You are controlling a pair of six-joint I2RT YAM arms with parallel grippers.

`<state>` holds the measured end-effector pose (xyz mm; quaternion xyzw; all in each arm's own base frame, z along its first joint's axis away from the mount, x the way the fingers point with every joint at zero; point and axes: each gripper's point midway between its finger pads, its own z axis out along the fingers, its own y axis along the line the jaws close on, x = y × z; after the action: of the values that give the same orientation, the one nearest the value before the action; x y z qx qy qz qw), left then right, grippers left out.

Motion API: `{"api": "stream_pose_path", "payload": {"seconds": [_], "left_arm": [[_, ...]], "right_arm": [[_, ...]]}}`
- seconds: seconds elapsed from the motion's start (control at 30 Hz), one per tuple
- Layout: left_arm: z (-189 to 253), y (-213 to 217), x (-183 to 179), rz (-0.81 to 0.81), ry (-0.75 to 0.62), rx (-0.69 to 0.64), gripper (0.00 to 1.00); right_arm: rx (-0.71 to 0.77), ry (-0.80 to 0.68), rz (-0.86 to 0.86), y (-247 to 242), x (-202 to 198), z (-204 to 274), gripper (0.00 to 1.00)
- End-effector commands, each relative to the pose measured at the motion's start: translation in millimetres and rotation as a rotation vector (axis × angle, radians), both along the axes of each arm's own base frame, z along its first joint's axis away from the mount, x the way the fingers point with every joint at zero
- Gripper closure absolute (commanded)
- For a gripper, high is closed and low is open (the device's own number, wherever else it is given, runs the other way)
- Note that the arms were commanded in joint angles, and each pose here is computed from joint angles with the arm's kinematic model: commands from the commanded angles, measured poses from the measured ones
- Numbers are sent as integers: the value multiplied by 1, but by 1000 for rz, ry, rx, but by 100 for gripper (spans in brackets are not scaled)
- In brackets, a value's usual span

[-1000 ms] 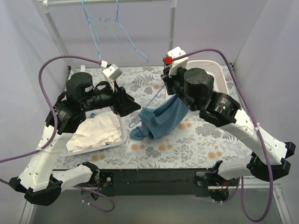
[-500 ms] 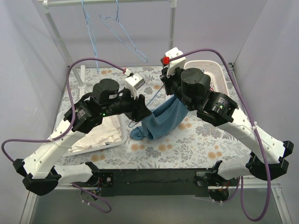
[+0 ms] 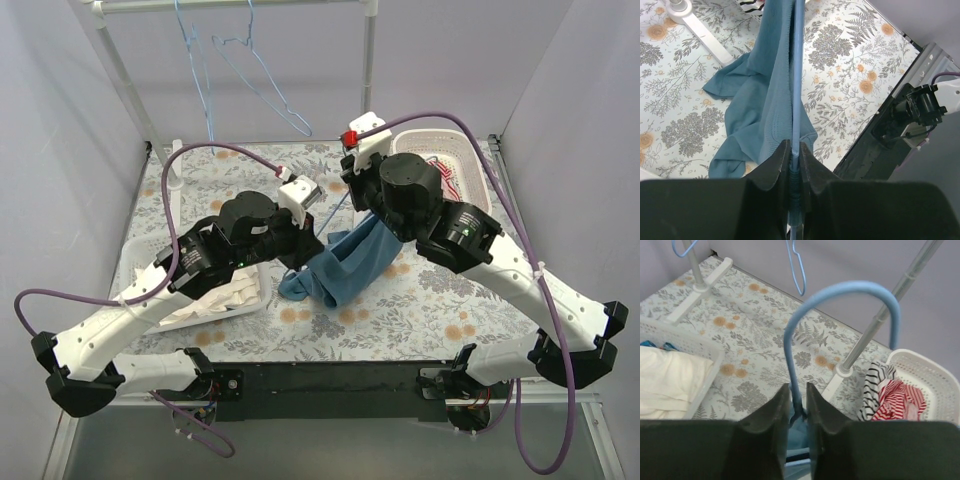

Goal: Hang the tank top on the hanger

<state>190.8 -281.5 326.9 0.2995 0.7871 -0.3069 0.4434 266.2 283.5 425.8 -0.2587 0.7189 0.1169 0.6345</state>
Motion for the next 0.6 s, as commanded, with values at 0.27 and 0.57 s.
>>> {"api": "stream_pose_path", "payload": {"seconds": [0.27, 0.57], "left_arm": [[30, 3, 12, 132, -72, -195, 100], [38, 12, 19, 222, -91, -280, 100]], "right_arm": [[149, 14, 33, -22, -25, 6, 17], [291, 38, -87, -74, -41, -3, 13]]}}
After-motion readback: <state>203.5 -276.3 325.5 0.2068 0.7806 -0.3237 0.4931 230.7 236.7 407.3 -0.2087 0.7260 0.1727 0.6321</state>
